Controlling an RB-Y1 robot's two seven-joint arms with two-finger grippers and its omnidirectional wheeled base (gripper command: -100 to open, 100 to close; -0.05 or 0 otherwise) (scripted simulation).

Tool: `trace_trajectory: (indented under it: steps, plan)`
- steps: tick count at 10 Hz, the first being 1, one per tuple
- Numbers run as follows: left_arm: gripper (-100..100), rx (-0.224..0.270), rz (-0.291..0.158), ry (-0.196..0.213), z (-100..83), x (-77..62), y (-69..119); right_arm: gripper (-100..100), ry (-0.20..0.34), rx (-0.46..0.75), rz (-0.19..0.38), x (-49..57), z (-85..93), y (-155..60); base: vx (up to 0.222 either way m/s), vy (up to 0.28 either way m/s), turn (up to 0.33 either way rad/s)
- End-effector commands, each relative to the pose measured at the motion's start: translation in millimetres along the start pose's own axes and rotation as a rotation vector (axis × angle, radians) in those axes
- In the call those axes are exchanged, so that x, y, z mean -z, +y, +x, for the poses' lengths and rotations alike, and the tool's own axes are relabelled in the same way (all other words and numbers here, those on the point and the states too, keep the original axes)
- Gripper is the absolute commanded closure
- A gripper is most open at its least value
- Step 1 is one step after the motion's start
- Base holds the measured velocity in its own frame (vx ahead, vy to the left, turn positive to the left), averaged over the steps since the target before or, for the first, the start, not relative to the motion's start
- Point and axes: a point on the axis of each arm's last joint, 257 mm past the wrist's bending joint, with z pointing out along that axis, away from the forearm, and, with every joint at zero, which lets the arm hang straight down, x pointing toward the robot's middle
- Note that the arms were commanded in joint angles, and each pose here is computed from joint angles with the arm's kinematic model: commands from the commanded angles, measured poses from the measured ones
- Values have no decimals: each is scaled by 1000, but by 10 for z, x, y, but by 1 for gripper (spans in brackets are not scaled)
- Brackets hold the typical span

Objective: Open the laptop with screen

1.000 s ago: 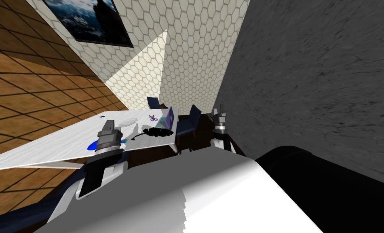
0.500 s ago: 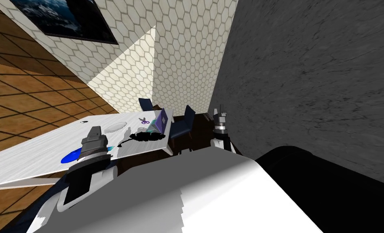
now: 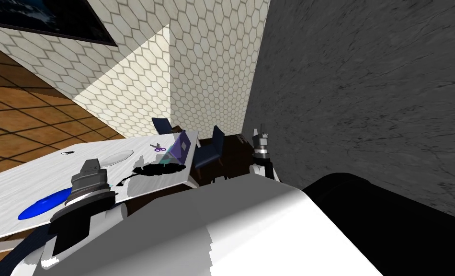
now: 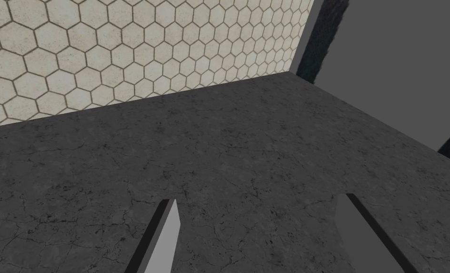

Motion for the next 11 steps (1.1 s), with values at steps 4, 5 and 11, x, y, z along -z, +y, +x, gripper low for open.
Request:
trace_trajectory:
  steps: [4, 5, 11]
  plan:
    - [-100, -62, -174, -85, -380, 138, 774, 0, 0, 0, 0, 0, 0, 0, 73, -141, -127]
    - [-100, -67, -206, -98, -436, 177, 909, 0, 0, 0, 0, 0, 0, 0, 107, -159, -114]
    - [-100, -57, -360, -141, -577, 412, 1522, 0, 0, 0, 0, 0, 0, 0, 87, -111, -84]
